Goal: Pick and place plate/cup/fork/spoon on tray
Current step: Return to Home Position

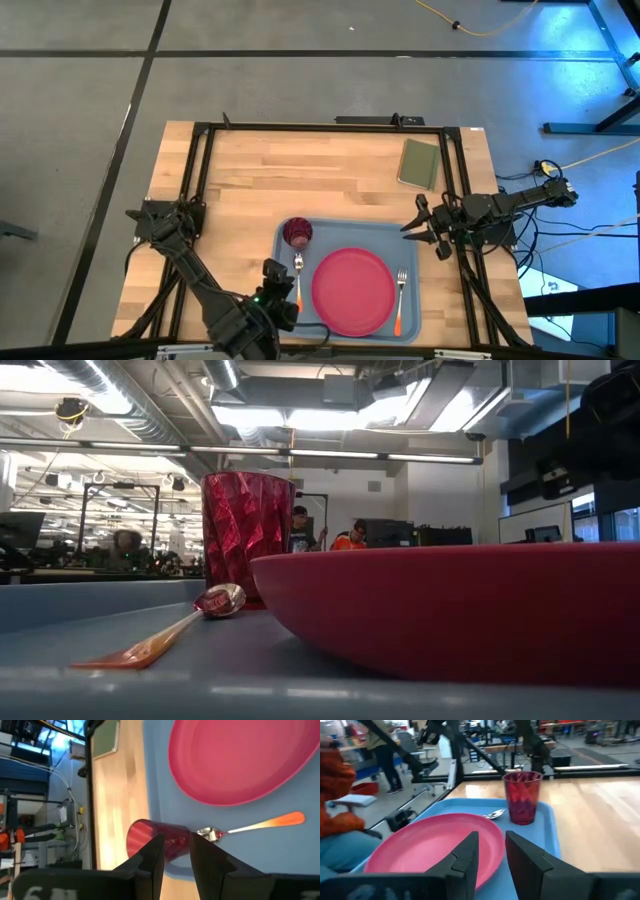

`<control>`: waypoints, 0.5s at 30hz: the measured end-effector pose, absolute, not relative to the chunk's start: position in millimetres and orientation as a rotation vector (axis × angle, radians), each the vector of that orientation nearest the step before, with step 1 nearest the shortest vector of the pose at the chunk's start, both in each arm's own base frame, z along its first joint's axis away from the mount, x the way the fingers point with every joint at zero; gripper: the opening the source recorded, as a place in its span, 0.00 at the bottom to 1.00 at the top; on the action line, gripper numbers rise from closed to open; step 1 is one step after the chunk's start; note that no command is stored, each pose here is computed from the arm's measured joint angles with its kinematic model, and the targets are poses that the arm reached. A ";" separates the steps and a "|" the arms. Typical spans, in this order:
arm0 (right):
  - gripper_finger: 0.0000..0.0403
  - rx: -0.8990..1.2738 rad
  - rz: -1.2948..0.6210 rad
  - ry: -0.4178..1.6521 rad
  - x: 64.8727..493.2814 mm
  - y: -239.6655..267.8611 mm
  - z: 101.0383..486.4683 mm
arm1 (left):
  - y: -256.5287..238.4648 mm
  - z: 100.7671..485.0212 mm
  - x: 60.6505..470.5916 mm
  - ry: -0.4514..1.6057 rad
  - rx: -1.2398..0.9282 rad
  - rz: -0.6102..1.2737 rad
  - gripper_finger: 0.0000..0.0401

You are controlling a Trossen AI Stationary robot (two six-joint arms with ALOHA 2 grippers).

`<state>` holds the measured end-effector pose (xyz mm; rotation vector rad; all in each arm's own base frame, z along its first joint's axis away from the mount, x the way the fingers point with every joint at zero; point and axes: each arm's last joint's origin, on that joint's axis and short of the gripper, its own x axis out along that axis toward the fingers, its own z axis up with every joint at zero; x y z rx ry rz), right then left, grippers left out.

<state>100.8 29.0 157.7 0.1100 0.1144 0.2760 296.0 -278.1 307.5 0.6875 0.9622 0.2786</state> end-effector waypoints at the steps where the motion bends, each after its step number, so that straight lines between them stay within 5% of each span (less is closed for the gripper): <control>1: 0.25 0.108 0.260 0.108 101.0 28.5 158.2 | -276.9 306.2 296.4 0.970 0.688 0.279 0.21; 15: 0.25 0.116 0.187 0.088 101.6 26.5 159.8 | -236.1 287.2 277.9 0.902 0.624 0.243 0.20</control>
